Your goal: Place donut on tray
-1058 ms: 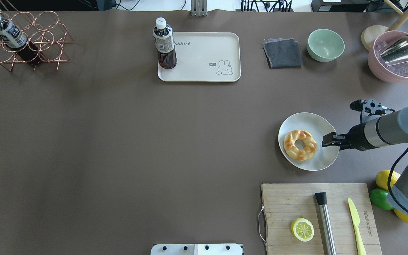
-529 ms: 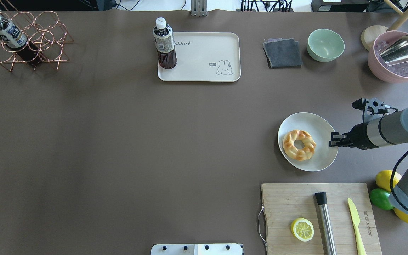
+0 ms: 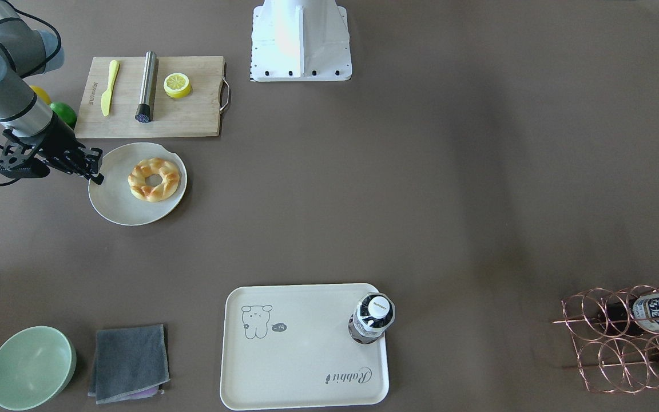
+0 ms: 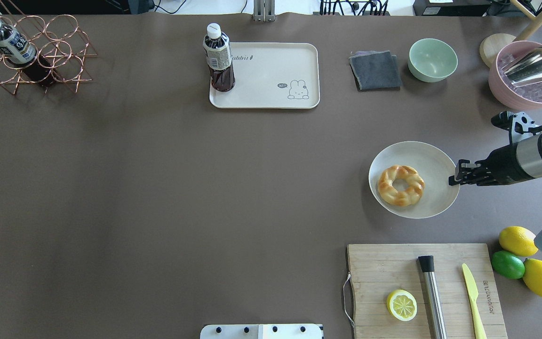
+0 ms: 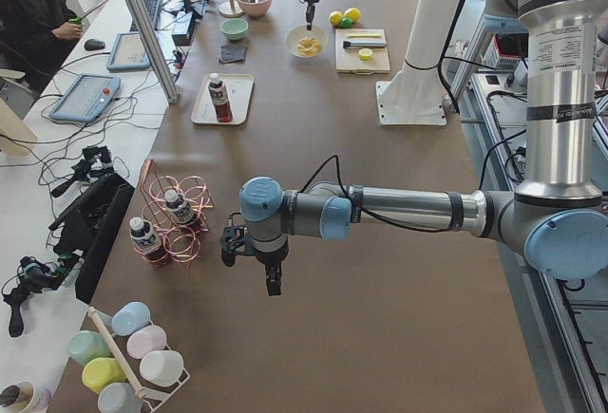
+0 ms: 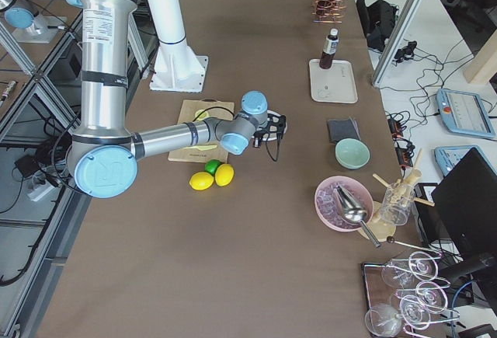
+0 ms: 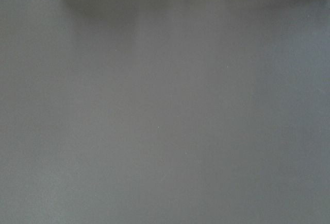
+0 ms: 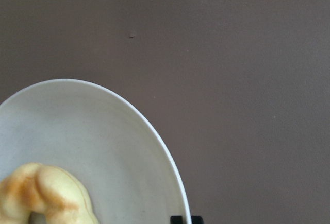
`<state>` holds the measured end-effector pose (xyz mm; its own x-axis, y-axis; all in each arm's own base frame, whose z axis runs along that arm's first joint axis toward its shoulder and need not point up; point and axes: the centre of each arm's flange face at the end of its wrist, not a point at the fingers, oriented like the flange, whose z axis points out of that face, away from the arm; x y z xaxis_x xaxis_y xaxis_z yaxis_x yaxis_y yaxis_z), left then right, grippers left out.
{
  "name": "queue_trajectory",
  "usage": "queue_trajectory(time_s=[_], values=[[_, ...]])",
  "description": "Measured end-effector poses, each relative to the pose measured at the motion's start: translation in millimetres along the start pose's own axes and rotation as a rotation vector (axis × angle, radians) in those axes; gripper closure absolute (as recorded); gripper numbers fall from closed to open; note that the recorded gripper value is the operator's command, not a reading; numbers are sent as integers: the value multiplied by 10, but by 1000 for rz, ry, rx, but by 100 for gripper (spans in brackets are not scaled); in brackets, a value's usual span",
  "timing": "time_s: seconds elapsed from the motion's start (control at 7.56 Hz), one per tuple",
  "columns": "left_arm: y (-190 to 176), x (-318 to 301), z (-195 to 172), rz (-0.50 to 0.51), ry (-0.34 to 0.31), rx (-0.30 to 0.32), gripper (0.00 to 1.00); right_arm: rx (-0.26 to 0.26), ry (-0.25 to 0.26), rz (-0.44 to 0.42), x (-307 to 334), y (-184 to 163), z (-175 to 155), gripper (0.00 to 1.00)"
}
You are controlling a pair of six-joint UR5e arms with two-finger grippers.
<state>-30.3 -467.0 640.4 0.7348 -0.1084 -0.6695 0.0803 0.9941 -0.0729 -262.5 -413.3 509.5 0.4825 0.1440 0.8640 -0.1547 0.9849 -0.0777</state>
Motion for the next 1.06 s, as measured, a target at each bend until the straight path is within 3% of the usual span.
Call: queue_trajectory(time_s=[0.4, 0.66, 1.06], values=[[-9, 10, -9, 2, 0, 2, 2, -26, -79, 73, 257, -366, -485, 100], [-23, 19, -16, 3, 0, 4, 2, -6, -104, 127, 200, -779, -537, 100], [-40, 8, 0, 1, 0, 1, 2, 29, -155, 191, -579, -1666, -417, 100]])
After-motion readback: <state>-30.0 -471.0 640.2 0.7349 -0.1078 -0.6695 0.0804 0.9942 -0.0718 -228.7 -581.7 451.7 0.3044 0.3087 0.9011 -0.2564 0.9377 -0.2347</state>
